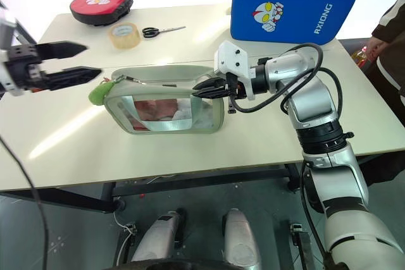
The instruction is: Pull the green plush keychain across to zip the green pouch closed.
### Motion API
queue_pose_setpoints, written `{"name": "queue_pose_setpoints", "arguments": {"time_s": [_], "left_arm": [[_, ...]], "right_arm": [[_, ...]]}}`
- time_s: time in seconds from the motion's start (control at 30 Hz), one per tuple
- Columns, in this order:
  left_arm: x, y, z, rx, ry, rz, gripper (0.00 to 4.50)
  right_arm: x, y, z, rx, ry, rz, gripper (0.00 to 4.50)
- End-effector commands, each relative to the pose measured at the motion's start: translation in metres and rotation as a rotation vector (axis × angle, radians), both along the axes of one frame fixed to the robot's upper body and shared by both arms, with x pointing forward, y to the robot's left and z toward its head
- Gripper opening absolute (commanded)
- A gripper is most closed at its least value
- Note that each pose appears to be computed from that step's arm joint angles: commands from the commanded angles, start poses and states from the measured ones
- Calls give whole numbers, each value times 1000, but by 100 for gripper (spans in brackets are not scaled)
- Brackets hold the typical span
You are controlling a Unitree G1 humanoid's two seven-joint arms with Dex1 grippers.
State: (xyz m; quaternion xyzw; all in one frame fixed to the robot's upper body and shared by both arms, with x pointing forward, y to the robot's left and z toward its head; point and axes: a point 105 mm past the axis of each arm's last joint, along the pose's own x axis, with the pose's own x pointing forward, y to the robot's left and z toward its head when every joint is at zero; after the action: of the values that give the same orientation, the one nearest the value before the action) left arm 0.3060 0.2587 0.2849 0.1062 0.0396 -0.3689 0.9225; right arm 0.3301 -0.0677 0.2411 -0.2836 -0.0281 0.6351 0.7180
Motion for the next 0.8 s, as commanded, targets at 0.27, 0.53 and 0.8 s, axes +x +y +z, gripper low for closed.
{"name": "queue_pose_setpoints", "arguments": {"time_s": [0.27, 0.53, 0.8], "left_arm": [[9, -4, -32, -83, 50, -15, 450], [-5, -9, -34, -37, 97, -65, 450], [7, 6, -44, 116, 49, 5, 450]], "right_arm": [[-2, 5, 14, 34, -48, 14, 4], [1, 2, 14, 29, -44, -4, 4], [2, 1, 14, 25, -45, -11, 4]]}}
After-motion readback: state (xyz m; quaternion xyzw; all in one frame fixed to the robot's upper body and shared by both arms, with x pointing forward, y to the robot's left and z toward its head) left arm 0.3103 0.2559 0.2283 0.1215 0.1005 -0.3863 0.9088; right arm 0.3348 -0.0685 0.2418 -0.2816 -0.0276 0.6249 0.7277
